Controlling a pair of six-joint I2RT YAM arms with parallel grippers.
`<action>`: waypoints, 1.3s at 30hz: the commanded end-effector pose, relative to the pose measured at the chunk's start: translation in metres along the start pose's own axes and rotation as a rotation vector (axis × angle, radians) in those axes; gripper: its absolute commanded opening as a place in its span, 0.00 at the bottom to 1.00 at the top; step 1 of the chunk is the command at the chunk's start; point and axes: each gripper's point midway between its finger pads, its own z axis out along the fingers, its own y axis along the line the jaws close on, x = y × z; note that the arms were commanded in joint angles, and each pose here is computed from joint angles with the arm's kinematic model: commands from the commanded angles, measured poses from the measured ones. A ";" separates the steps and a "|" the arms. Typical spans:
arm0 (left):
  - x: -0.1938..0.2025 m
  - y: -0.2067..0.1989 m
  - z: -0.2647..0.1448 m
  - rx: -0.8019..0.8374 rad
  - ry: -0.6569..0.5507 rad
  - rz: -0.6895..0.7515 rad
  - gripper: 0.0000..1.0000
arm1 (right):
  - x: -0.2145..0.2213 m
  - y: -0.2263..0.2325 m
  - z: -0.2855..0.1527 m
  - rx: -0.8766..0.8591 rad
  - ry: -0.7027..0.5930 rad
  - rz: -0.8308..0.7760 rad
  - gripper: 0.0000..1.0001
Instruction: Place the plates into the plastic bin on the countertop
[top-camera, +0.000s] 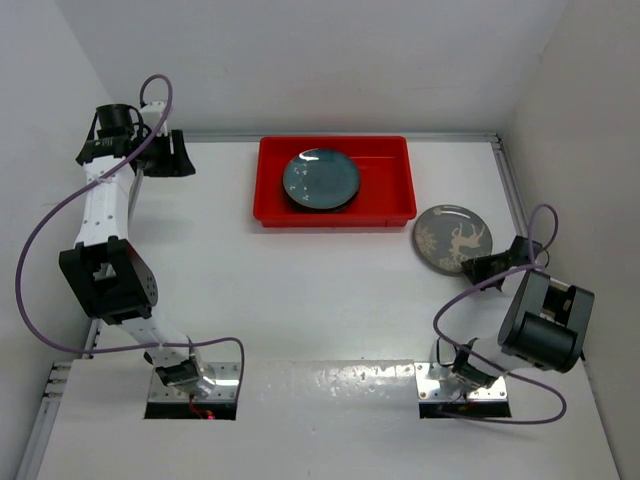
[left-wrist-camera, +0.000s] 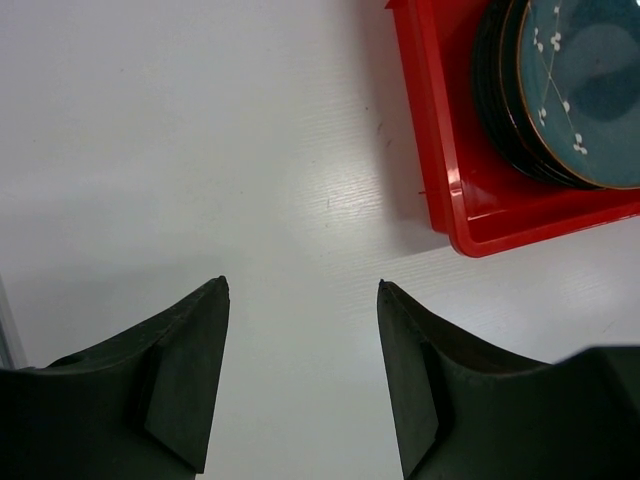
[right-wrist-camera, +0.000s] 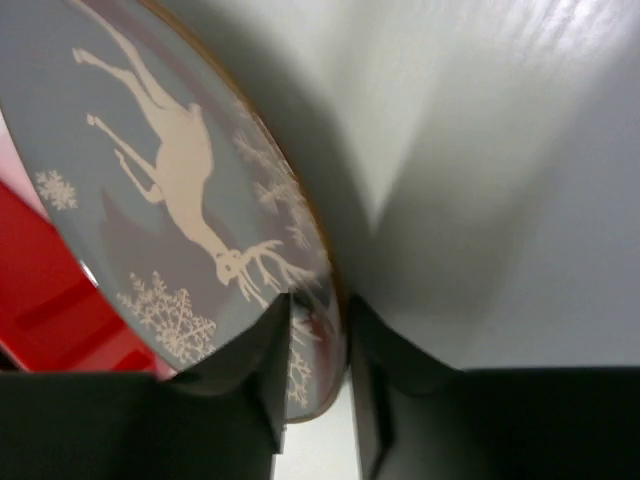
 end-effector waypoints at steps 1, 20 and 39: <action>-0.015 -0.006 -0.018 0.023 -0.058 0.022 0.63 | 0.010 -0.006 0.013 -0.031 0.041 0.098 0.26; -0.019 -0.012 -0.019 0.054 -0.055 0.001 0.63 | -0.081 0.099 -0.089 -0.402 -0.381 -0.009 0.00; -0.021 -0.014 -0.021 0.063 -0.057 0.001 0.63 | -0.033 0.267 -0.173 -0.790 -0.329 -0.182 0.00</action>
